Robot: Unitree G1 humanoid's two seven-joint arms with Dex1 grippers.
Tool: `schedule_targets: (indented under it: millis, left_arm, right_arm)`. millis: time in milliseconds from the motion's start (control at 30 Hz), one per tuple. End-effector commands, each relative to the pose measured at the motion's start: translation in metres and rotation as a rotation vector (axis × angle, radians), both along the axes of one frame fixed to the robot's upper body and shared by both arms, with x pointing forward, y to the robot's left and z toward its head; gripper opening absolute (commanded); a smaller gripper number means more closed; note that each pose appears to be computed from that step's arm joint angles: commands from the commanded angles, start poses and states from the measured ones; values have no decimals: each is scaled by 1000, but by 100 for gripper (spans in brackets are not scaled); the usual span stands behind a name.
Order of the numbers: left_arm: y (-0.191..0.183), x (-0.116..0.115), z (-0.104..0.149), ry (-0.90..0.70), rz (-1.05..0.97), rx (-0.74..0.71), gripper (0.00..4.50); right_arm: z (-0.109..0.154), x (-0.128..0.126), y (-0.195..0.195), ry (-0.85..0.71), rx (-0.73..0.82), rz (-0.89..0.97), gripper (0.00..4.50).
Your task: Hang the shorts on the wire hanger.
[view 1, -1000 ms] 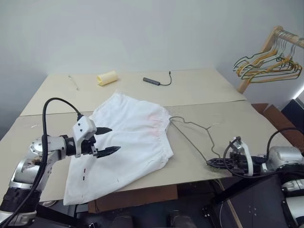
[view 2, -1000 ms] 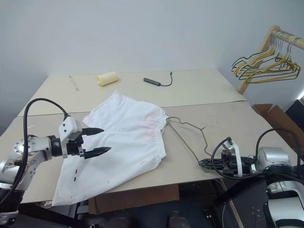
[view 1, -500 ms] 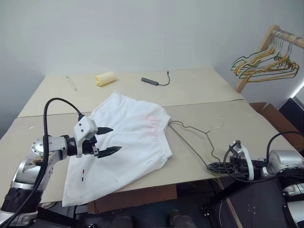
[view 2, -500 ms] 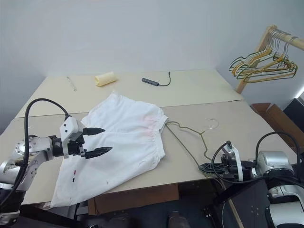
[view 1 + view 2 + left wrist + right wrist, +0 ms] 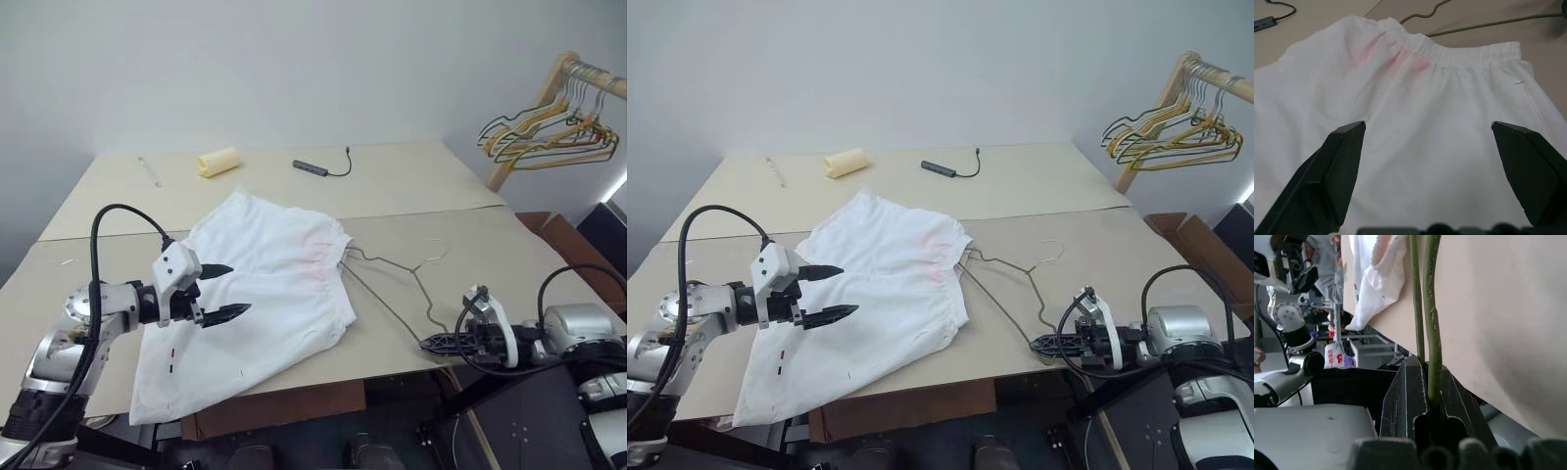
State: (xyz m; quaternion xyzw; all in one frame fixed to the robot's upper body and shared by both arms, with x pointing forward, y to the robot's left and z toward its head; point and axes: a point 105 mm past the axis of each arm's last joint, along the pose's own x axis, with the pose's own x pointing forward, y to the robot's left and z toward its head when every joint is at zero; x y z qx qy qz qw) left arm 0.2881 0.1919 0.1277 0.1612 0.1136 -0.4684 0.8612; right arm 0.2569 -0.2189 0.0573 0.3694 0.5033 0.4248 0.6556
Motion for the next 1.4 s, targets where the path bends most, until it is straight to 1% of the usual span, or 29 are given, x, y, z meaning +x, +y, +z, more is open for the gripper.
schedule_targets:
  millis: [33, 267, 433, 567, 633, 700, 867, 967, 1033, 1167, 1400]
  left_arm:
    - [-4, 0, 10, -54, -9, 2, 448]
    - [-5, 0, 5, -52, -1, 27, 448]
    - [-4, -1, 4, -53, 5, 32, 448]
    - [-4, -2, 4, -53, 8, 30, 448]
    - [-4, -2, 4, -53, 10, 27, 448]
    - [-5, -2, 3, -54, 12, 27, 448]
    - [-5, -2, 3, -54, 15, 24, 448]
    - [-6, -2, 3, -54, 12, 23, 448]
    - [-7, -2, 3, -51, 4, 22, 448]
    - [-10, 0, 2, -49, -5, 26, 448]
    - [-11, 2, 2, -54, -17, 31, 448]
  right_arm:
    - [15, 15, 4, -40, 19, 3, 0]
    - [11, 36, 16, -36, -22, 10, 0]
    - [10, 43, 24, -49, -29, 49, 0]
    - [15, 57, 28, -76, -31, 26, 0]
    - [21, 68, 29, -104, -29, -18, 0]
    - [23, 74, 29, -113, -37, -43, 0]
    - [15, 75, 34, -107, -47, -43, 0]
    - [17, 76, 37, -121, -28, -37, 0]
    - [17, 76, 41, -128, -19, -9, 0]
    - [12, 76, 48, -141, -51, 31, 0]
    - [18, 94, 38, -220, -83, -90, 0]
